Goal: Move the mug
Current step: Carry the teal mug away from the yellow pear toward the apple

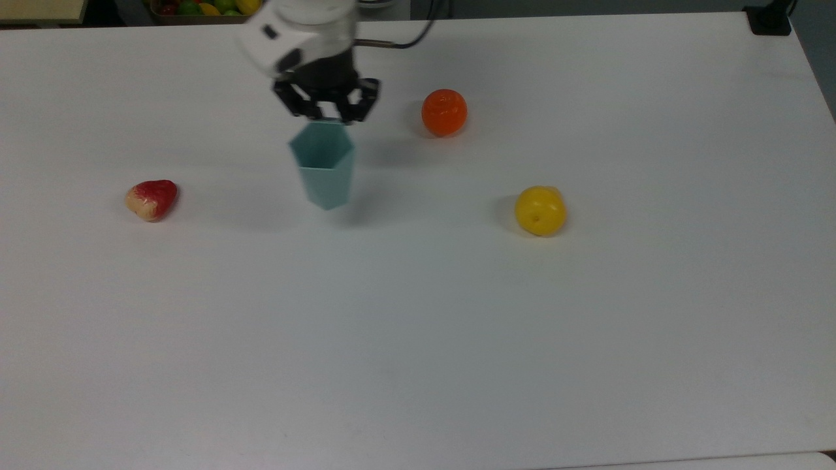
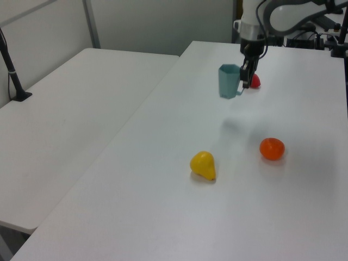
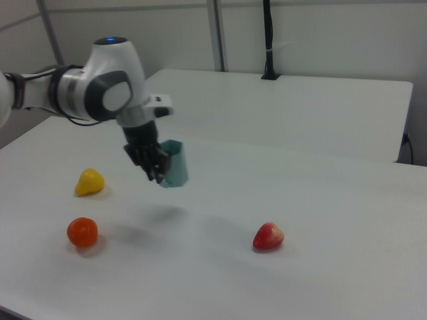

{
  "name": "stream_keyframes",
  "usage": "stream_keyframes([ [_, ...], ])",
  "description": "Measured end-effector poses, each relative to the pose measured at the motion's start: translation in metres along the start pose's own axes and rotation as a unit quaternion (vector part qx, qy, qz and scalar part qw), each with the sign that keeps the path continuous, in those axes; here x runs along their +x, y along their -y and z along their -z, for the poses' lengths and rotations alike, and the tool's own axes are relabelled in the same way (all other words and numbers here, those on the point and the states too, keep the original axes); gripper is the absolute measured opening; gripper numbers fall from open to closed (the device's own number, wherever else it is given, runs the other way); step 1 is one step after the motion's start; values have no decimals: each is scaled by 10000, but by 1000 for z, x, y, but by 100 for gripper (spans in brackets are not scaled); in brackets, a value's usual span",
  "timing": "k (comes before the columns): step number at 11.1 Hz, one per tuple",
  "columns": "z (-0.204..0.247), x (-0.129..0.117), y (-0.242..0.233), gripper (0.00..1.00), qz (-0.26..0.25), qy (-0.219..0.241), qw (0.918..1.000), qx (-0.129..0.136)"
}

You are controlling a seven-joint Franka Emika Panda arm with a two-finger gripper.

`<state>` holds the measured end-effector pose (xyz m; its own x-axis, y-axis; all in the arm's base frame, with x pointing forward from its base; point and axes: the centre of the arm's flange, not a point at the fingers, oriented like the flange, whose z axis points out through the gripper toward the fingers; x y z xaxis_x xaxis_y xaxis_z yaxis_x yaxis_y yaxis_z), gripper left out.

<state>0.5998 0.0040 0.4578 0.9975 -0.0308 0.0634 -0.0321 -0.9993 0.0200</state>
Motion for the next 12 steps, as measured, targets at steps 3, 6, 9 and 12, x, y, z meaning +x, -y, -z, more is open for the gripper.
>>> stream_keyframes([
  [3,-11,-4,-65,26,-145,206,9994,-217],
  [6,-33,-3,-79,26,-118,410,9988,-241],
  [9,-59,-2,-79,26,-91,627,9978,-216],
  [12,-78,-3,-76,26,-62,784,9967,-196],
])
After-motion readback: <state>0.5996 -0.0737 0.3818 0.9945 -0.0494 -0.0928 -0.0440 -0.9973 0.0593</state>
